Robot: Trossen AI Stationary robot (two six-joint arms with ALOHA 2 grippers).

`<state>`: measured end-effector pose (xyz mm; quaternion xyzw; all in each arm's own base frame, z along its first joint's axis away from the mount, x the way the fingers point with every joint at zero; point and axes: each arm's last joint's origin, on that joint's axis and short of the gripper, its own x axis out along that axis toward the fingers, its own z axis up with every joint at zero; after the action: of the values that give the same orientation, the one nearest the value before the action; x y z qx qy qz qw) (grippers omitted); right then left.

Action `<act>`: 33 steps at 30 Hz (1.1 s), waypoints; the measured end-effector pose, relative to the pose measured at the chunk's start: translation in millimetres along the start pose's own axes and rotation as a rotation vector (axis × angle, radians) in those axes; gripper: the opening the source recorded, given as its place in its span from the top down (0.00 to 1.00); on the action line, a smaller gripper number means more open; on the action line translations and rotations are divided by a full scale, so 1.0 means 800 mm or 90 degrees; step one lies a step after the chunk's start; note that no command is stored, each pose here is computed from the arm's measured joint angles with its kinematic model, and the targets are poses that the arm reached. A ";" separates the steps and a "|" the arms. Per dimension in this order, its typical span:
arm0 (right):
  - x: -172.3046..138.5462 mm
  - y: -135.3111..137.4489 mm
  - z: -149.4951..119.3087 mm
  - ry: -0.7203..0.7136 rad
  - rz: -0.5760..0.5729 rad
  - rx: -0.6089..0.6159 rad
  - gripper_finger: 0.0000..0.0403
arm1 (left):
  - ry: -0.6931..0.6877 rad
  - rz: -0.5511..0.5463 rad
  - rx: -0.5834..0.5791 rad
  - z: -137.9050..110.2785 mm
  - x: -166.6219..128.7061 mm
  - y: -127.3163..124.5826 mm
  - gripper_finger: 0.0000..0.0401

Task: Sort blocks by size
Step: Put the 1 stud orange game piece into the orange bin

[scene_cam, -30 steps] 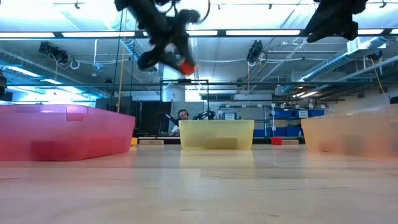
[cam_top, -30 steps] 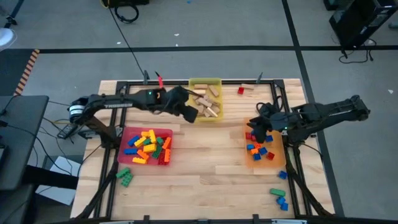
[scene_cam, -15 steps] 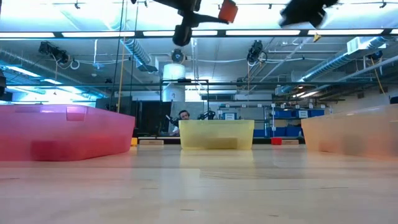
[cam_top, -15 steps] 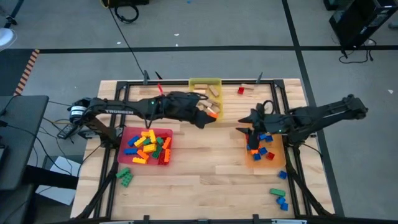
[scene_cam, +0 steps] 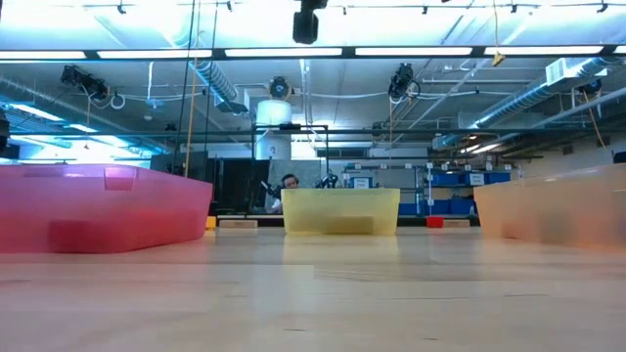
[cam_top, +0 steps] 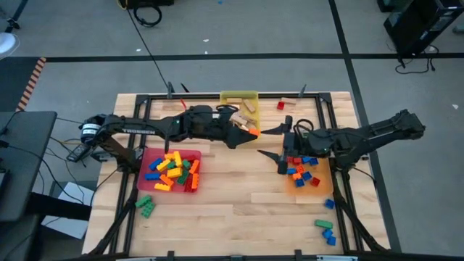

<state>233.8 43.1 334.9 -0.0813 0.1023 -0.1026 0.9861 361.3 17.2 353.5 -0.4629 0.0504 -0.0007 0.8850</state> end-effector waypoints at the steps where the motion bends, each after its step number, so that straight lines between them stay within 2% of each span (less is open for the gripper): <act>1: 0.004 0.000 0.001 -0.008 -0.004 -0.006 0.23 | 0.002 -0.009 0.002 0.000 0.000 -0.001 0.60; 7: 0.020 -0.005 0.005 -0.048 -0.039 0.004 0.22 | 0.016 -0.026 0.004 0.000 0.000 -0.003 0.61; 14: 0.024 -0.016 0.008 -0.060 -0.067 0.011 0.30 | 0.016 -0.030 0.007 0.000 0.000 -0.003 0.61; 21: 0.025 -0.016 0.008 -0.068 -0.016 -0.054 0.39 | 0.056 -0.053 0.007 0.000 -0.001 -0.002 0.61; 33: 0.027 -0.012 0.008 -0.082 0.041 -0.097 0.53 | 0.103 -0.075 0.005 -0.003 0.005 0.004 0.61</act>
<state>253.6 29.7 338.9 -0.1592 0.0490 -0.0574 0.9844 365.3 17.0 348.9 -0.4598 0.0945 -0.0906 0.8783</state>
